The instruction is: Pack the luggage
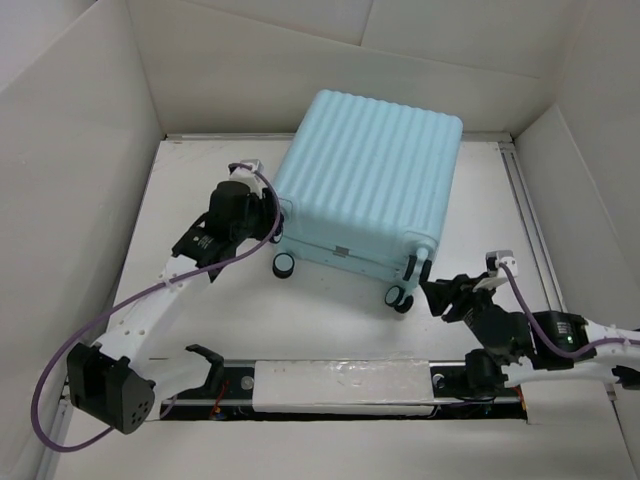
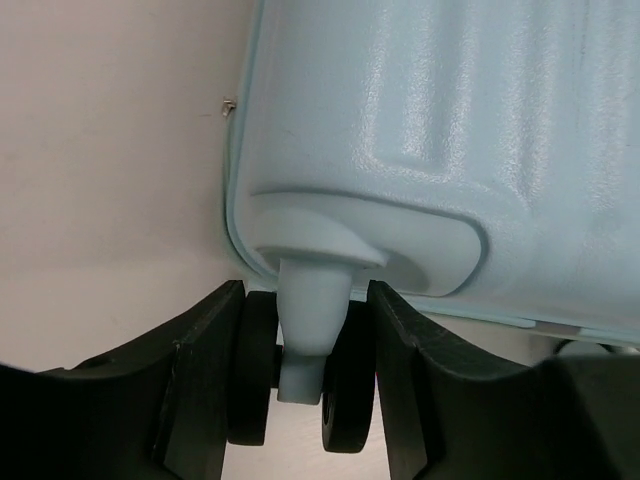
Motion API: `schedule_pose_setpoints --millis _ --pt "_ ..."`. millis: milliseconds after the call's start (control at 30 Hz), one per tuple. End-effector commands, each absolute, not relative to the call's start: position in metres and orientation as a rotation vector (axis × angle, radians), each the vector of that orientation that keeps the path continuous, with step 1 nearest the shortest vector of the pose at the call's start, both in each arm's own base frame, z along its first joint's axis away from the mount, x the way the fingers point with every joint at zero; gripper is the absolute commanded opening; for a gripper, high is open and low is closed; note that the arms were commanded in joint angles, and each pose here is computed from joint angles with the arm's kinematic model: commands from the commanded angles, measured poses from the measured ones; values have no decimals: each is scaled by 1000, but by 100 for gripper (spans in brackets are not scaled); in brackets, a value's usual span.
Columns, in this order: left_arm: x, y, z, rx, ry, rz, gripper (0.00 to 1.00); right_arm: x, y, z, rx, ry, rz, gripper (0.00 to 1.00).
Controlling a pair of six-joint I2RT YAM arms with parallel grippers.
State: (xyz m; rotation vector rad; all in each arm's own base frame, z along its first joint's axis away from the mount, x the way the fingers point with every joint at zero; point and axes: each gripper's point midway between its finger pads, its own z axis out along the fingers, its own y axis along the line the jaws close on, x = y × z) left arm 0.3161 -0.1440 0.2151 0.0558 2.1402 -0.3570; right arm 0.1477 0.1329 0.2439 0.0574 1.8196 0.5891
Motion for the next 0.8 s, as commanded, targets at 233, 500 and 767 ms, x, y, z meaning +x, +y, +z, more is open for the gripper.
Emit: schedule_pose_setpoints --millis 233,500,767 --pt "291 -162 209 -183 2010 -682 0 151 125 275 2 1827 483 46" --pt "263 -166 185 -185 2014 -753 0 157 140 299 -83 1840 341 70" --pt "259 -171 198 -156 1993 -791 0 184 238 327 -329 1906 97 76"
